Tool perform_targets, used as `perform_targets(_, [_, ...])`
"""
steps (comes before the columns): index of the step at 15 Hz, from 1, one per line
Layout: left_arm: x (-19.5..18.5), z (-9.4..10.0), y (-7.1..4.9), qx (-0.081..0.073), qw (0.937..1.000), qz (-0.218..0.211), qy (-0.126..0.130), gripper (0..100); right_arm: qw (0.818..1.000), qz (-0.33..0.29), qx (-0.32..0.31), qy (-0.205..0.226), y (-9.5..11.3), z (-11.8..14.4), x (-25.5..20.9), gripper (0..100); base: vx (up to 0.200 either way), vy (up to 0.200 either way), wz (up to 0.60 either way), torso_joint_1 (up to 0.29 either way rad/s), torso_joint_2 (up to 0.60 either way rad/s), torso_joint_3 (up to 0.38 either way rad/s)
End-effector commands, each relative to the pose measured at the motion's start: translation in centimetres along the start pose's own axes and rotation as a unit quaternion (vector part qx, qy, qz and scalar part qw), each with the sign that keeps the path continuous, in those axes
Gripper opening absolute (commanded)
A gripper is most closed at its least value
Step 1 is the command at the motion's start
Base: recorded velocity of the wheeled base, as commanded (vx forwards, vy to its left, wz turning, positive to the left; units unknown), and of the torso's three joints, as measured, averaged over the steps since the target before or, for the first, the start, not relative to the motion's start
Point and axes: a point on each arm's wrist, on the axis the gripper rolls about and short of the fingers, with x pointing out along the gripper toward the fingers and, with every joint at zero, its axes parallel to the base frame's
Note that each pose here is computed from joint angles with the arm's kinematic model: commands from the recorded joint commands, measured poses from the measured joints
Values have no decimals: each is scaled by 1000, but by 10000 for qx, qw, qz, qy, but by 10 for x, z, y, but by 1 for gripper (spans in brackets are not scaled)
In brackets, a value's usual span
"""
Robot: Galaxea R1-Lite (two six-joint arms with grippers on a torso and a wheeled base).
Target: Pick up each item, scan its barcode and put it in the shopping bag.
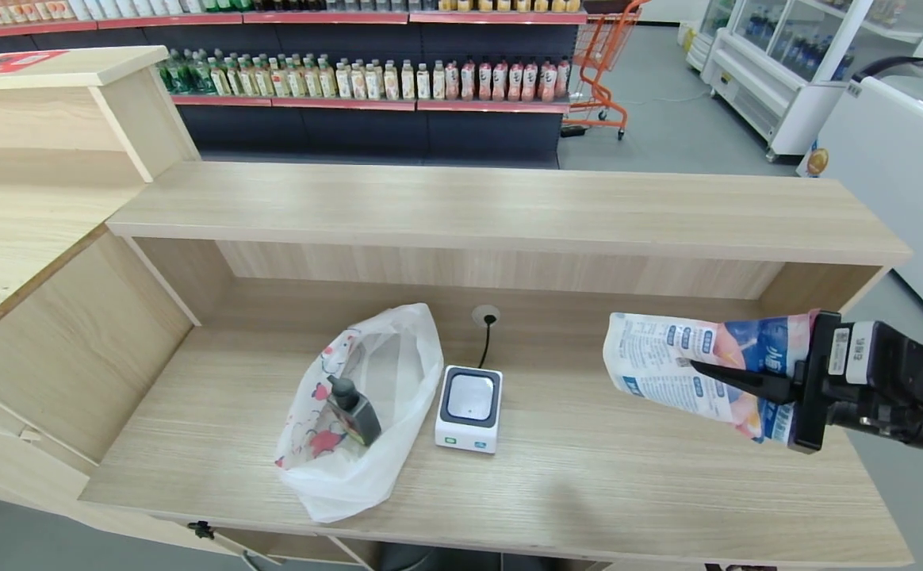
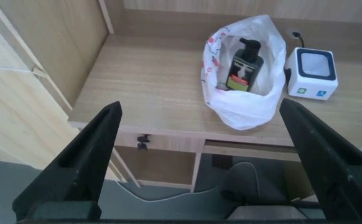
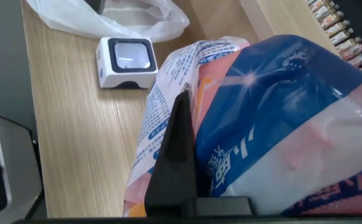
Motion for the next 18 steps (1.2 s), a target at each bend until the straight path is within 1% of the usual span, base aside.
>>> perform_targets(1, [0, 0, 0, -4, 10000, 1, -1, 100, 9999, 75, 135, 53, -8, -17, 9, 0, 0, 200, 0, -2, 2, 2])
perform_targets(2, [0, 0, 0, -4, 10000, 1, -1, 100, 9998, 97, 160, 57, -11, -22, 13, 0, 0, 200, 0, -2, -7, 2])
perform_targets(4, [0, 0, 0, 11, 10000, 1, -1, 100, 9997, 166, 175, -84, -17, -35, 22, 0, 0, 200, 0, 0, 2, 0])
perform_targets(7, [0, 0, 0, 11, 10000, 1, -1, 100, 9983, 366, 238, -398, -15, -58, 28, 0, 0, 200, 0, 4, 2, 4])
perform_targets(12, [0, 0, 0, 4, 10000, 1, -1, 100, 9977, 447, 305, -419, -8, -87, 43, 0, 0, 0, 0, 0, 0, 0])
perform_targets(13, [0, 0, 0, 4, 10000, 1, -1, 100, 9978, 435, 256, -428, -9, -91, 47, 0, 0, 0, 0, 0, 0, 0])
perform_targets(14, [0, 0, 0, 4, 10000, 1, -1, 100, 9981, 406, 81, -448, -11, -98, 52, 0, 0, 0, 0, 0, 0, 0])
perform_targets(18, [0, 0, 0, 4, 10000, 1, -1, 100, 9976, 524, 188, -420, -5, -110, 59, 0, 0, 0, 0, 0, 0, 0])
